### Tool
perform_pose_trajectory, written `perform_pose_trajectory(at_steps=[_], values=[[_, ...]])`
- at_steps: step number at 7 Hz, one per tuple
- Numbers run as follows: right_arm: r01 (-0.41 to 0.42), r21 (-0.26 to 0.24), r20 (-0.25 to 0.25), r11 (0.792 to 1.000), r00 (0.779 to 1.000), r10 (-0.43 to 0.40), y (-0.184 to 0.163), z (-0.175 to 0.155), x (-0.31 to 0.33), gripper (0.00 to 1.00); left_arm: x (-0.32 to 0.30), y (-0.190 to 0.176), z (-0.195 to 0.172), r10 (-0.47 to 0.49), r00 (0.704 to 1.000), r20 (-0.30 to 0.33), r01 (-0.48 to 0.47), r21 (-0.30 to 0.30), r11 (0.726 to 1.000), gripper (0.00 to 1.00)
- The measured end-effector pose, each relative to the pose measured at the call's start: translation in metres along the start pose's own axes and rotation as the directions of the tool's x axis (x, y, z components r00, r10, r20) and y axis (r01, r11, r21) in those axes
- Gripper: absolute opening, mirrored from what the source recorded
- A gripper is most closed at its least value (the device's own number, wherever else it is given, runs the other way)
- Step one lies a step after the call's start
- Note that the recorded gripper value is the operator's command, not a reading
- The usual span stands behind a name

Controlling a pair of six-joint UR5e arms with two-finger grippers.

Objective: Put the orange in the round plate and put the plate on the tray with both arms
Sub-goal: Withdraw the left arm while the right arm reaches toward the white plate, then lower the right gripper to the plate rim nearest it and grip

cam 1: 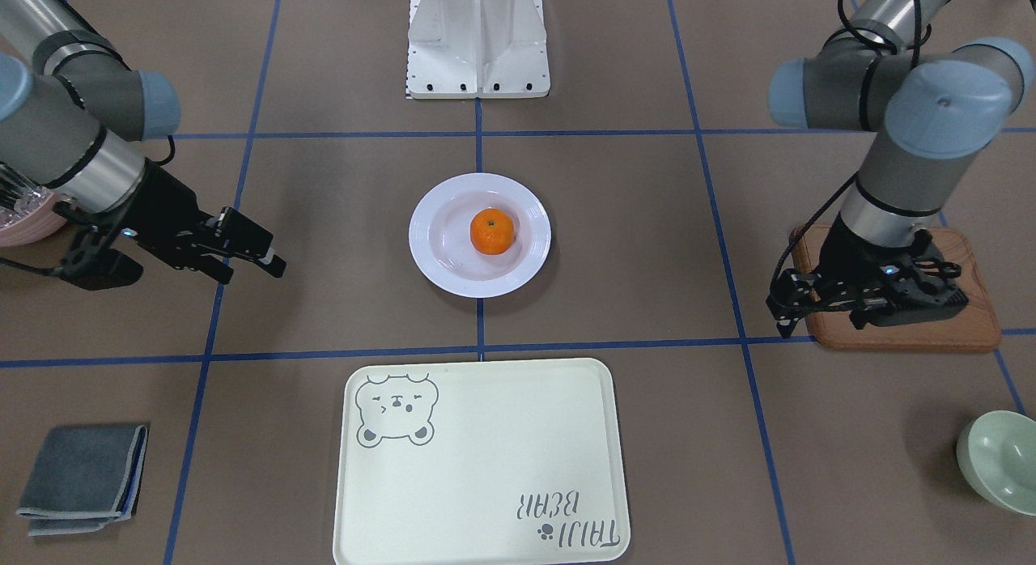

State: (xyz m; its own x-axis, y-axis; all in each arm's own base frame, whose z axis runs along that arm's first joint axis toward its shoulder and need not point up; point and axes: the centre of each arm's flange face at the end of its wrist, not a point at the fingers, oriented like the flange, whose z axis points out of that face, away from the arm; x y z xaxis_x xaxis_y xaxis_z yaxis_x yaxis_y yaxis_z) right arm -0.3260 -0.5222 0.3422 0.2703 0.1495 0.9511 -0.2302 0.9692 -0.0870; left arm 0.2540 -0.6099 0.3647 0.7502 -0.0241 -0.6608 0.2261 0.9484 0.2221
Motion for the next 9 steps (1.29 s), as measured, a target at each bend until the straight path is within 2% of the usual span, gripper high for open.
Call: perform_pose_trajectory(at_steps=[2, 5, 9], values=[[-0.045, 0.018, 0.098, 0.999, 0.994, 0.043, 0.038, 0.048, -0.008, 1.0, -0.043, -0.005, 0.003, 0.066, 0.997, 0.037, -0.065, -0.005, 0.998, 0.99], [-0.1, 0.044, 0.214, 0.994, 0.973, 0.089, 0.092, 0.097, -0.019, 1.0, -0.055, -0.005, 0.011, 0.066, 0.996, 0.058, -0.064, -0.025, 0.998, 0.99], [-0.112, 0.092, 0.256, 0.989, 0.963, 0.085, 0.149, 0.137, -0.041, 1.0, -0.061, -0.009, 0.026, 0.056, 0.996, 0.075, -0.053, -0.044, 0.998, 0.99]])
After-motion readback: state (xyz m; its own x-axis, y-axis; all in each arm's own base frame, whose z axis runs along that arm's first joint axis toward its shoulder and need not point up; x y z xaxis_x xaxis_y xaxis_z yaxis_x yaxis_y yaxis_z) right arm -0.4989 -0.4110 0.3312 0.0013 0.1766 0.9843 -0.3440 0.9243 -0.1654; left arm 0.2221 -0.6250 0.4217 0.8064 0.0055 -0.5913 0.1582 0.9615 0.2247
